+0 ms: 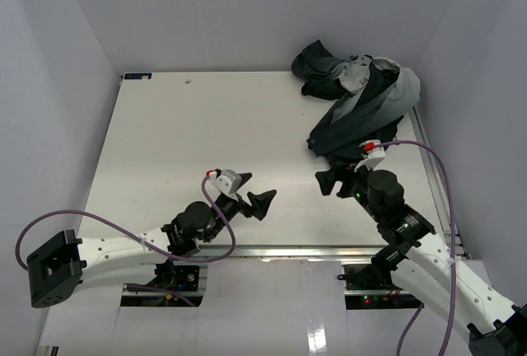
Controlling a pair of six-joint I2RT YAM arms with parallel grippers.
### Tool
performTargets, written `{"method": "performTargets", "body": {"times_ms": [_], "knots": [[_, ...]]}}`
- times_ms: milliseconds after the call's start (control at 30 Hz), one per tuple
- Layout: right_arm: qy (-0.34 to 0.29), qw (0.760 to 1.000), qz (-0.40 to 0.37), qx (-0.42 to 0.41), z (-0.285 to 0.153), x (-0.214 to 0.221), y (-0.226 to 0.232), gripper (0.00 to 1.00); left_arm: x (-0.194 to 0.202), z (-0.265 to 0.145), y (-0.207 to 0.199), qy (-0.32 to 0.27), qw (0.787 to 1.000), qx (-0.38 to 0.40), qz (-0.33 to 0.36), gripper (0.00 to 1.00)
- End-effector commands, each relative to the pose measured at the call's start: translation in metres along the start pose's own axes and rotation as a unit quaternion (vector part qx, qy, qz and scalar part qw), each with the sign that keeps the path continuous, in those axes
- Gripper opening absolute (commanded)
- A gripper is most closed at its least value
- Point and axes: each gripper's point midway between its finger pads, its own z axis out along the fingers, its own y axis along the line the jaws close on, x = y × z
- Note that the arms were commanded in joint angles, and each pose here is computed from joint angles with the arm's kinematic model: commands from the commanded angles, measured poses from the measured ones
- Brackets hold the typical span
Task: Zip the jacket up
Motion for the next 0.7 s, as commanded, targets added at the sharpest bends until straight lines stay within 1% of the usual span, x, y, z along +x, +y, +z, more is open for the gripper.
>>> {"method": "performTargets", "body": {"times_ms": [0, 67, 100, 133, 200, 267, 367, 400, 433, 467, 533, 600, 667], "knots": [[-0.068, 0.998, -0.009, 0.008, -0.005, -0.039, 0.002, 0.9, -0.009, 0.0, -0.005, -0.012, 1.0, 0.011, -0.002, 0.98], [-0.09, 0.995, -0.014, 0.04, -0.002, -0.052, -0.006, 0.9, -0.01, 0.0, -0.006, -0.014, 1.0, 0.016, -0.003, 0.98], [-0.121, 0.99, -0.005, 0.07, -0.002, -0.069, -0.014, 0.9, -0.01, 0.0, -0.007, -0.013, 1.0, 0.018, -0.003, 0.98], [-0.139, 0.985, 0.002, 0.099, 0.0, -0.082, -0.021, 0.9, -0.009, 0.0, -0.008, -0.012, 1.0, 0.019, -0.003, 0.98], [-0.151, 0.974, -0.014, 0.168, 0.015, -0.096, -0.039, 0.9, -0.007, 0.001, -0.008, -0.008, 1.0, 0.019, -0.002, 0.98], [-0.167, 0.965, -0.013, 0.202, 0.031, -0.134, -0.045, 0.9, -0.006, 0.002, -0.007, -0.006, 1.0, 0.015, 0.0, 0.98], [-0.137, 0.965, -0.011, 0.222, 0.078, -0.151, -0.058, 0.9, -0.005, 0.002, -0.003, -0.005, 1.0, 0.005, 0.001, 0.98], [-0.141, 0.963, -0.002, 0.229, 0.087, -0.162, -0.065, 0.9, -0.006, 0.002, -0.001, -0.006, 1.0, 0.0, 0.001, 0.98], [-0.132, 0.961, 0.003, 0.242, 0.099, -0.16, -0.074, 0.9, -0.006, 0.002, -0.002, -0.007, 1.0, 0.001, 0.0, 0.98], [-0.14, 0.957, 0.014, 0.252, 0.112, -0.177, -0.079, 0.9, -0.006, 0.001, -0.002, -0.007, 1.0, 0.001, 0.0, 0.98], [-0.094, 0.951, 0.019, 0.294, 0.141, -0.16, -0.109, 0.9, -0.008, 0.0, -0.002, -0.01, 1.0, 0.003, -0.003, 0.98], [-0.074, 0.945, 0.045, 0.316, 0.166, -0.152, -0.128, 0.91, -0.01, -0.001, -0.001, -0.013, 1.0, 0.002, -0.006, 0.98], [-0.052, 0.937, 0.064, 0.339, 0.178, -0.139, -0.151, 0.92, -0.012, -0.002, -0.004, -0.016, 1.0, 0.008, -0.01, 0.98]]}}
